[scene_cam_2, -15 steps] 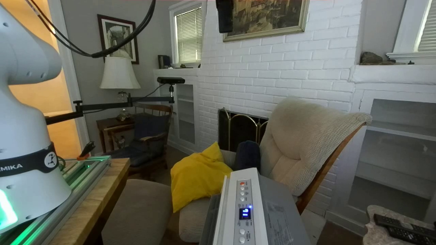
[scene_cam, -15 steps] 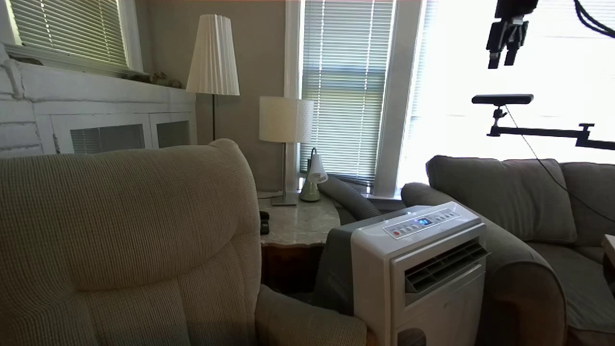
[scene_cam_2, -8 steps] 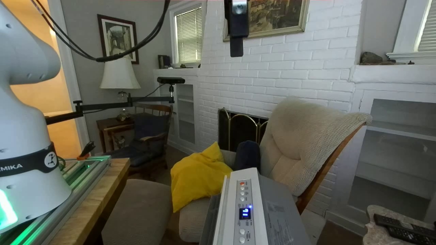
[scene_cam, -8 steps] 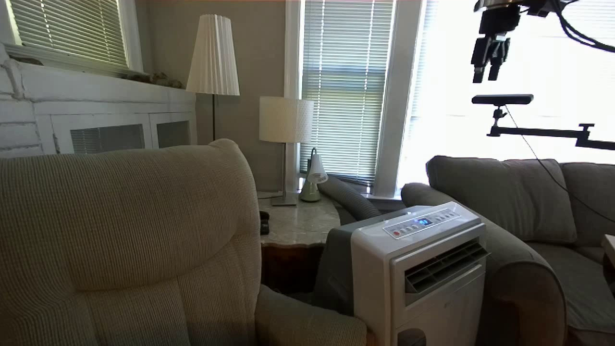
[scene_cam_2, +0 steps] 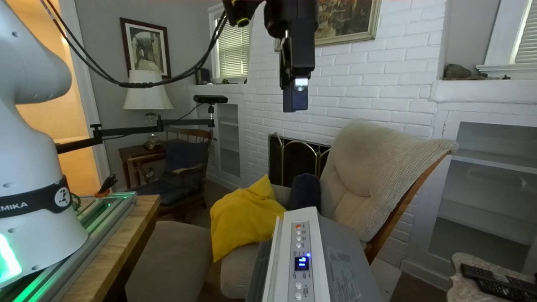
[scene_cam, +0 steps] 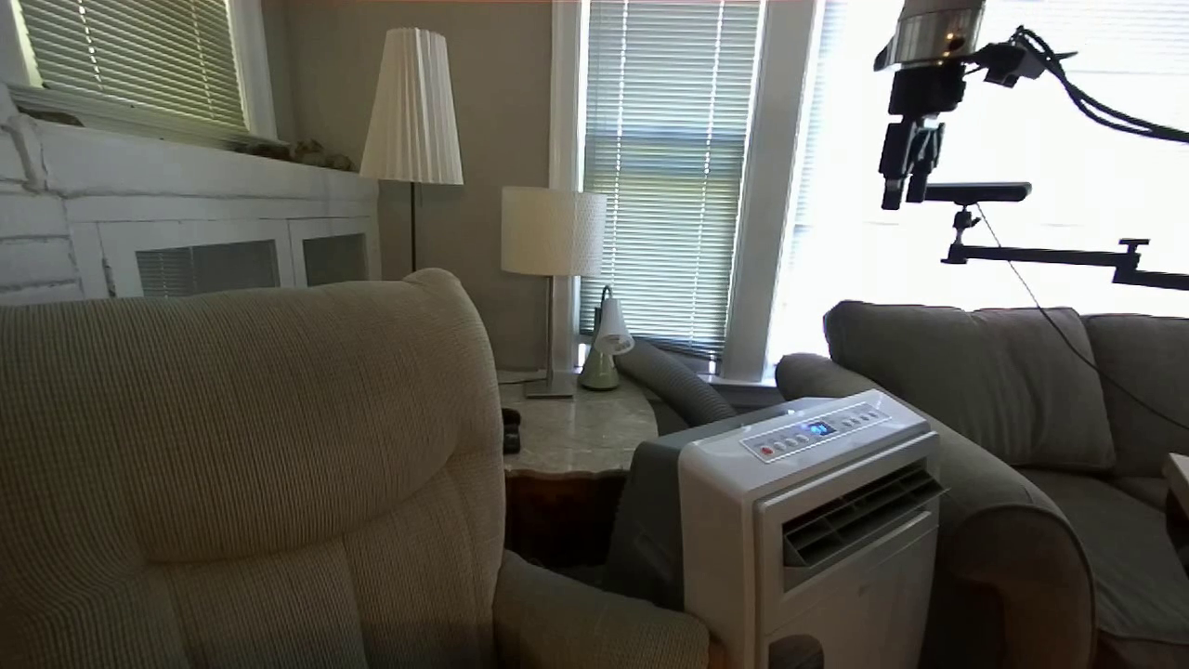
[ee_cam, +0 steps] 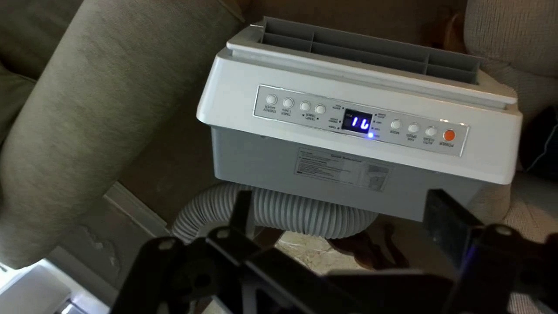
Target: Press the button on the heater
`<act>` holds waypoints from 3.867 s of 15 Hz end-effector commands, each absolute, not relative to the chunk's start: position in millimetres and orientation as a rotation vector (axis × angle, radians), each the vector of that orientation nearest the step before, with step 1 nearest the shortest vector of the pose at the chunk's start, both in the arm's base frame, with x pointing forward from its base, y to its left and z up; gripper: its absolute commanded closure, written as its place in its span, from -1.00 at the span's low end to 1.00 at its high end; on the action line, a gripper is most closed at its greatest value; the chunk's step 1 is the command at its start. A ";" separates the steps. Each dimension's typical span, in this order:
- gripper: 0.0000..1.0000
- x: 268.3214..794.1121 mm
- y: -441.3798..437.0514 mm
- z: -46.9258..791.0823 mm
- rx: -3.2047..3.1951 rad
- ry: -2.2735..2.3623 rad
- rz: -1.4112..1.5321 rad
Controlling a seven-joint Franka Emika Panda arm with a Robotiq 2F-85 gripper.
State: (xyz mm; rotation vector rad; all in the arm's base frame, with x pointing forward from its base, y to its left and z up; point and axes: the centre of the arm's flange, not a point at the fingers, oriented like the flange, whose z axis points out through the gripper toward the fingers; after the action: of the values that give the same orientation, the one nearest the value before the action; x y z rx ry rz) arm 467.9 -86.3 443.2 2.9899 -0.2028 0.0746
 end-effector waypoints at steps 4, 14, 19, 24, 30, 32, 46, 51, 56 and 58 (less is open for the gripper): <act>-1.00 486.3 -53.7 398.4 3.000 -0.074 0.162; -1.00 457.8 -102.8 347.4 2.981 -0.585 -0.271; -1.00 450.1 -116.6 338.5 2.947 -0.599 -0.284; -1.00 447.1 -119.5 335.7 2.943 -0.615 -0.294; -1.00 447.9 -149.4 298.7 2.924 -0.692 -0.260; -1.00 446.5 -157.0 288.1 2.919 -0.718 -0.246; -1.00 449.2 -176.4 242.6 2.939 -0.733 -0.110; -1.00 456.0 -179.9 229.5 2.952 -0.728 -0.084; -0.34 463.5 -183.2 215.1 2.954 -0.711 -0.009; -0.02 465.6 -183.1 208.2 2.956 -0.697 0.026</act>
State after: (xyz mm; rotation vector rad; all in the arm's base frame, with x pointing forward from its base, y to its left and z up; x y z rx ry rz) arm 458.0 -177.1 222.2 2.9418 -0.7135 -0.0218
